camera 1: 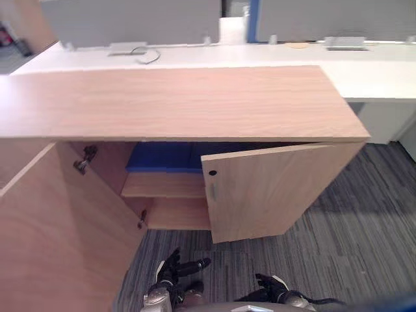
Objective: Walk over to the cabinet, pick up the folder, carry it to the office cabinet, place the folder inside the office cabinet, then close the office cabinet door
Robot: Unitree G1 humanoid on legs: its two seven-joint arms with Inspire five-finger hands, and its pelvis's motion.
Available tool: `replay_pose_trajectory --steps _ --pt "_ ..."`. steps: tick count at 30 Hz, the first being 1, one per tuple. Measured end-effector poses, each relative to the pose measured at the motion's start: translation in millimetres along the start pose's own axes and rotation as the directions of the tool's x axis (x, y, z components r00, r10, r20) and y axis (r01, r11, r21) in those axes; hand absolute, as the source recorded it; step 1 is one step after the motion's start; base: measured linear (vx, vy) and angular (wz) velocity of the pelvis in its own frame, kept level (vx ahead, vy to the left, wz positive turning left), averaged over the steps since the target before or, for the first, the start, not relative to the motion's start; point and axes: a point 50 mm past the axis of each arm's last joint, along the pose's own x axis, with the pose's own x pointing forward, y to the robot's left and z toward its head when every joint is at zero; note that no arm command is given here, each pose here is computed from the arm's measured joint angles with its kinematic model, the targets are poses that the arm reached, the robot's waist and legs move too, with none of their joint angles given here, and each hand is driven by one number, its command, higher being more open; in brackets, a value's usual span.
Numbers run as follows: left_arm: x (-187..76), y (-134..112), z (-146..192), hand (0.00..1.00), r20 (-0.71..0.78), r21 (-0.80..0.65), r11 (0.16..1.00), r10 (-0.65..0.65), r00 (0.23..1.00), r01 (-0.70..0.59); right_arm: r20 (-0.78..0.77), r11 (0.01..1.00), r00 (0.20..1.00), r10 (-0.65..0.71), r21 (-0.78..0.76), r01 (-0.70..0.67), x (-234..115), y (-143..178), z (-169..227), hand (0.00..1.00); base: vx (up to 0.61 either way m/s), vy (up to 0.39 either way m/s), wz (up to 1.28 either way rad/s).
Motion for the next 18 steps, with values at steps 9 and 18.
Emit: replay_pose_trajectory --steps 9,18 --pt "1.7 5.3 7.8 1.0 0.032 0.014 0.998 0.061 0.998 -0.062 -0.052 0.894 0.987 -0.151 0.419 0.159 -5.5 -22.1 -22.8 1.0 0.08 -0.013 1.39" --pt "0.7 12.0 -9.3 1.0 -0.048 0.0 0.998 0.057 0.997 -0.057 -0.087 0.767 0.978 -0.191 0.609 0.204 -7.4 -23.3 -31.8 1.0 0.09 0.064 1.12"
